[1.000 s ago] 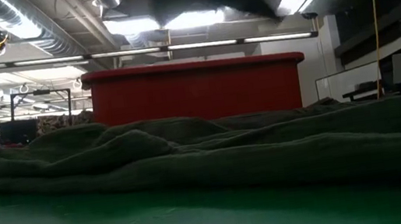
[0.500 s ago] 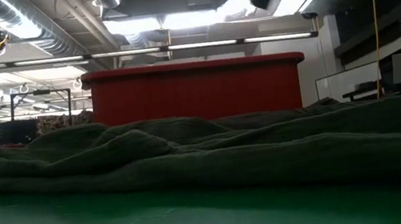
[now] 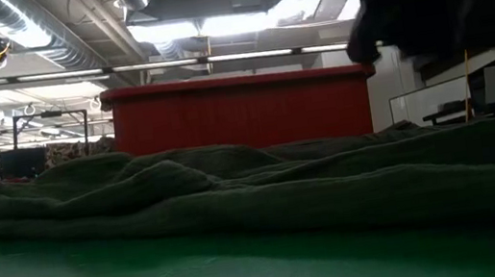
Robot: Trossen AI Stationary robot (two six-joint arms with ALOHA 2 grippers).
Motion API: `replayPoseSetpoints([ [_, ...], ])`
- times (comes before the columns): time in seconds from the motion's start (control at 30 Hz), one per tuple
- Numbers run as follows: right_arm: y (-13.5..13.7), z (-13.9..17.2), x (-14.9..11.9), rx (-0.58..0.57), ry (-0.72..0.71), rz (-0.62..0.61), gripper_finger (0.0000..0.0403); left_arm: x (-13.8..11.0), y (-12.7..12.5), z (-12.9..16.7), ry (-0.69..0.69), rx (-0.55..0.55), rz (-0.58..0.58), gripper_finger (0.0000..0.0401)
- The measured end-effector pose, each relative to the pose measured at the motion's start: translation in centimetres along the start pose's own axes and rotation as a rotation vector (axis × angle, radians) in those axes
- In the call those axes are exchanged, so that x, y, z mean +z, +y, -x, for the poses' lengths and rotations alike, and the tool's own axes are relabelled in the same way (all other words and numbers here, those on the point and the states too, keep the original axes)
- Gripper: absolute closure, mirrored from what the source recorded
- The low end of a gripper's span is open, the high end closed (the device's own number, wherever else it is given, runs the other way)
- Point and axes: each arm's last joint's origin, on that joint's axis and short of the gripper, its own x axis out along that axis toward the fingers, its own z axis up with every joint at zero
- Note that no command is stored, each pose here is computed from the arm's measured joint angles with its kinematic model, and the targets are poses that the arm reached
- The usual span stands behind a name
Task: Fold Laundry from Bin
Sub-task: Fold the green shirt
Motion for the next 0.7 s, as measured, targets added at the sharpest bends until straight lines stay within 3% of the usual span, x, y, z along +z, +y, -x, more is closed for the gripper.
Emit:
replayPoseSetpoints([
  [0.23,0.0,0.0,0.0,0.002,-0.004,-0.001,0.0123,-0.2,-0.5,0.1,0.007,-0.034,-0.009,0.0156],
  [0.47,0.0,0.0,0.1,0.003,-0.006,-0.004,0.0123,-0.8,-3.5,1.5,0.0,-0.081,-0.206,0.0156],
  [0.7,0.0,0.0,0.1,0.003,-0.006,-0.004,0.0123,-1.8,-3.6,0.5,-0.039,-0.093,-0.194,0.0156],
])
